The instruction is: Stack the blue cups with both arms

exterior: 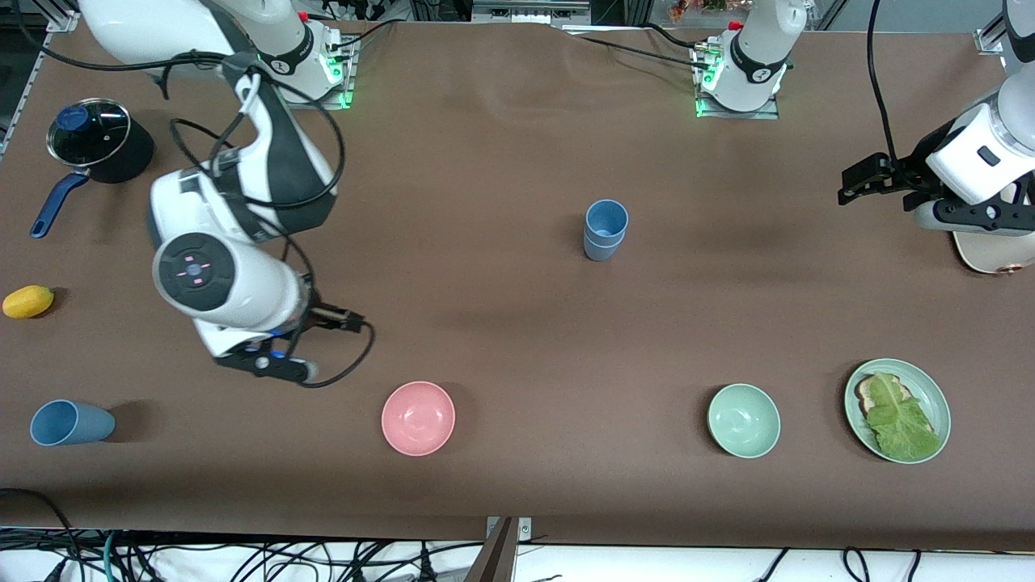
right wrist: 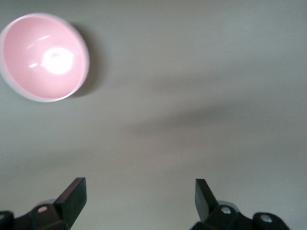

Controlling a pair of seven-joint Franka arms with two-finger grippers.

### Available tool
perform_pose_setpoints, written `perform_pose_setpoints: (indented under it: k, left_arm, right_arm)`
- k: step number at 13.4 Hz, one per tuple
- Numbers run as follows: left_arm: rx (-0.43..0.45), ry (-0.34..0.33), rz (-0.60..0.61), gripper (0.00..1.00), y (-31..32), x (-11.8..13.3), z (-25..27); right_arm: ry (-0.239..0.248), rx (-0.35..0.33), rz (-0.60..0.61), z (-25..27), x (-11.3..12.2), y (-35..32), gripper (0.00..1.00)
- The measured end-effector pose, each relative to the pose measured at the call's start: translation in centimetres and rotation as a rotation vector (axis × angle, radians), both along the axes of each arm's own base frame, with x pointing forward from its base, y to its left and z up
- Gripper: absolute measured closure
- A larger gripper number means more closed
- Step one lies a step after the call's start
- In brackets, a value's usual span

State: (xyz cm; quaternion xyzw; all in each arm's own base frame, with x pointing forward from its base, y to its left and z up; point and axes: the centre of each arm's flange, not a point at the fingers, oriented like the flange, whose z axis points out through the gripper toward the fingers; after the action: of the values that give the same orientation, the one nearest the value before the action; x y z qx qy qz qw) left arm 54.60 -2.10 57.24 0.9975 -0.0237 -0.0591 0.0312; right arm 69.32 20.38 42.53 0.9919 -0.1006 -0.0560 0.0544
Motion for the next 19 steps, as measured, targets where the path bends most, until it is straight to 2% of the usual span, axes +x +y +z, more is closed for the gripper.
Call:
perform_pose_setpoints:
  k: [3,4,9,14,16,17,18,19]
  left_arm:
    - [0.0,-0.001,0.0,0.0,0.0,0.0,0.0]
    - [0.0,-0.001,0.0,0.0,0.0,0.0,0.0]
    - [0.0,-0.001,-0.002,0.0,-0.1,0.0,0.1]
    - [0.0,-0.002,-0.002,0.0,-0.1,0.0,0.1]
    - [0.0,-0.002,-0.003,0.0,-0.2,0.0,0.1]
    - [0.0,-0.002,-0.003,0.0,-0.2,0.0,0.1]
    - [0.0,-0.002,-0.003,0.0,-0.2,0.0,0.1]
    - [0.0,-0.002,-0.003,0.0,-0.2,0.0,0.1]
  right_arm:
    - [0.039,-0.055,0.008,1.7,0.1,-5.4,0.0]
    - [0.039,-0.06,0.009,3.0,-0.1,-6.3,0.0]
    - [0.037,-0.054,0.015,8.9,-2.0,-9.9,0.0]
    - [0.038,-0.012,0.03,9.7,-1.6,-14.3,0.0]
    - [0.0,-0.005,0.033,10.8,-2.1,-14.7,0.0]
    - [-0.045,0.001,0.042,11.3,-2.5,-14.6,0.0]
    - [-0.084,0.004,0.046,11.7,-3.3,-14.7,0.0]
    - [-0.096,0.014,0.038,12.0,-4.4,-15.3,0.0]
